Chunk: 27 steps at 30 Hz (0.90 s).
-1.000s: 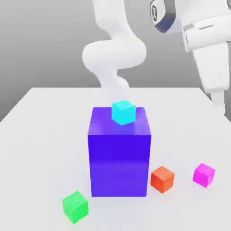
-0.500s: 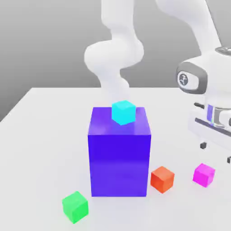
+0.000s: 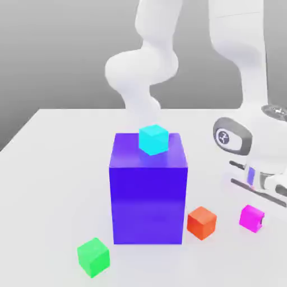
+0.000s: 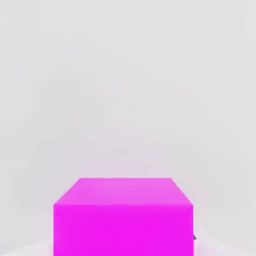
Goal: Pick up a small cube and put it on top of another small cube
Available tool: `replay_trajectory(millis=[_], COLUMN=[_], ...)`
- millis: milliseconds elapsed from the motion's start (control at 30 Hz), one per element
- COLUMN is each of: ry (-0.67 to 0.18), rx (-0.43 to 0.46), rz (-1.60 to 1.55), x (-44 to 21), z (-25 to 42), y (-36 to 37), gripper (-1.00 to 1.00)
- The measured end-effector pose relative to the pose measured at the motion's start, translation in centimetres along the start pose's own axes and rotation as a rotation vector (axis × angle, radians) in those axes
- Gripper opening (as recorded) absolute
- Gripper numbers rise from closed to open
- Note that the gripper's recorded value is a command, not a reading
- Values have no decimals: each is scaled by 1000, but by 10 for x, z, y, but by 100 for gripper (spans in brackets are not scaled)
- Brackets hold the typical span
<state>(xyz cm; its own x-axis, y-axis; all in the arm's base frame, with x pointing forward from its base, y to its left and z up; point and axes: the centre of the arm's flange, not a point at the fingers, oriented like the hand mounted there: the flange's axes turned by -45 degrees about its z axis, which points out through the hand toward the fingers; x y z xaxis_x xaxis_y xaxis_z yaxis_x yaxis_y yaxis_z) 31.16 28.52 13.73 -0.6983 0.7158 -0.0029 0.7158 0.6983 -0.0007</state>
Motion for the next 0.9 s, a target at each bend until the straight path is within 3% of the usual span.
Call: replay_trajectory(millis=[200,500,900], ry=[1,-7,-5], rx=[9,47,34], rz=[60,778,1675], x=[-12,-173,-337], z=[-53,-79,-101], y=[7,20,-103], gripper=[-100,-100,-100])
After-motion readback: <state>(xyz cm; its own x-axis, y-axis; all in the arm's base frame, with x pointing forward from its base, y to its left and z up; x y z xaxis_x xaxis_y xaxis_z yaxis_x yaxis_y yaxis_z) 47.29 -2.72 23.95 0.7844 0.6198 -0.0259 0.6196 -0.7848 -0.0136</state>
